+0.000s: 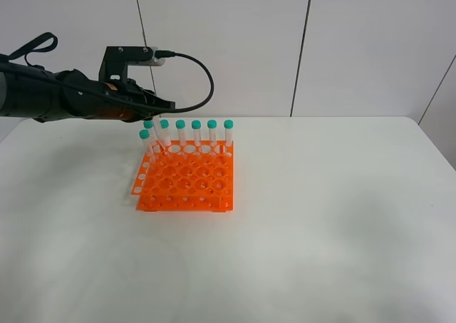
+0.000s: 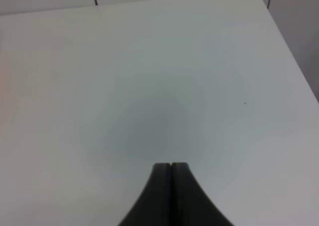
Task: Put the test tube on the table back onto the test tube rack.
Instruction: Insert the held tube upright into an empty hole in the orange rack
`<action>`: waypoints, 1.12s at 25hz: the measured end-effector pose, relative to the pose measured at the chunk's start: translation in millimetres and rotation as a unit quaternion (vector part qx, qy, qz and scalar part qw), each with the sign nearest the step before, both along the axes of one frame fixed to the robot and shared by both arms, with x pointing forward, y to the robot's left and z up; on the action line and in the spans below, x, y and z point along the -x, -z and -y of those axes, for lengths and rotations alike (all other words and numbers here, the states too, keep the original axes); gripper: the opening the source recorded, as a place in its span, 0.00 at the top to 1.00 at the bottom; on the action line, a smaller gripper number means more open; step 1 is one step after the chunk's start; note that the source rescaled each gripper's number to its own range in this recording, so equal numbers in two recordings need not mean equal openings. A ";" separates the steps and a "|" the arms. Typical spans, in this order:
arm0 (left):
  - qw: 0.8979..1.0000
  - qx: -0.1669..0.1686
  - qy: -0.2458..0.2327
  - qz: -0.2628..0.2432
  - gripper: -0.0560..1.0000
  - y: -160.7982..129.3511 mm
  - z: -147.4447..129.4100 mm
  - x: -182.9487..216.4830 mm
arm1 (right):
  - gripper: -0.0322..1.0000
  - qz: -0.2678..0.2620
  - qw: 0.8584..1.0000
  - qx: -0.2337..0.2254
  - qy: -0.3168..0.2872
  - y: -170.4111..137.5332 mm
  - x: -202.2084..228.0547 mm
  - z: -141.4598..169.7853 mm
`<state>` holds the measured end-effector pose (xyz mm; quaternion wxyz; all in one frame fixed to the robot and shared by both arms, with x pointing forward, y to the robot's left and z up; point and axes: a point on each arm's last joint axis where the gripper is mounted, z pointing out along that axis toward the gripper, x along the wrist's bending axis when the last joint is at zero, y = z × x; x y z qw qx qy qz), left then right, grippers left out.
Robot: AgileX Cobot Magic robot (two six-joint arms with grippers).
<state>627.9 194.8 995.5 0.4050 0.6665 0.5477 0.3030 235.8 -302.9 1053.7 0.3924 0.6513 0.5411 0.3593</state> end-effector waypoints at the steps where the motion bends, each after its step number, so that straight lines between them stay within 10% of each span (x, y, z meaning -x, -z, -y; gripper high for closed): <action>1: 1.000 0.002 -0.001 0.000 0.94 0.0 0.0 0.0 | 0.97 0.000 1.000 0.000 0.000 0.0 0.0 0.0; 28: 1.000 0.008 -0.004 0.004 0.94 8.6 5.0 5.8 | 0.97 0.000 1.000 0.000 0.000 0.0 0.0 0.0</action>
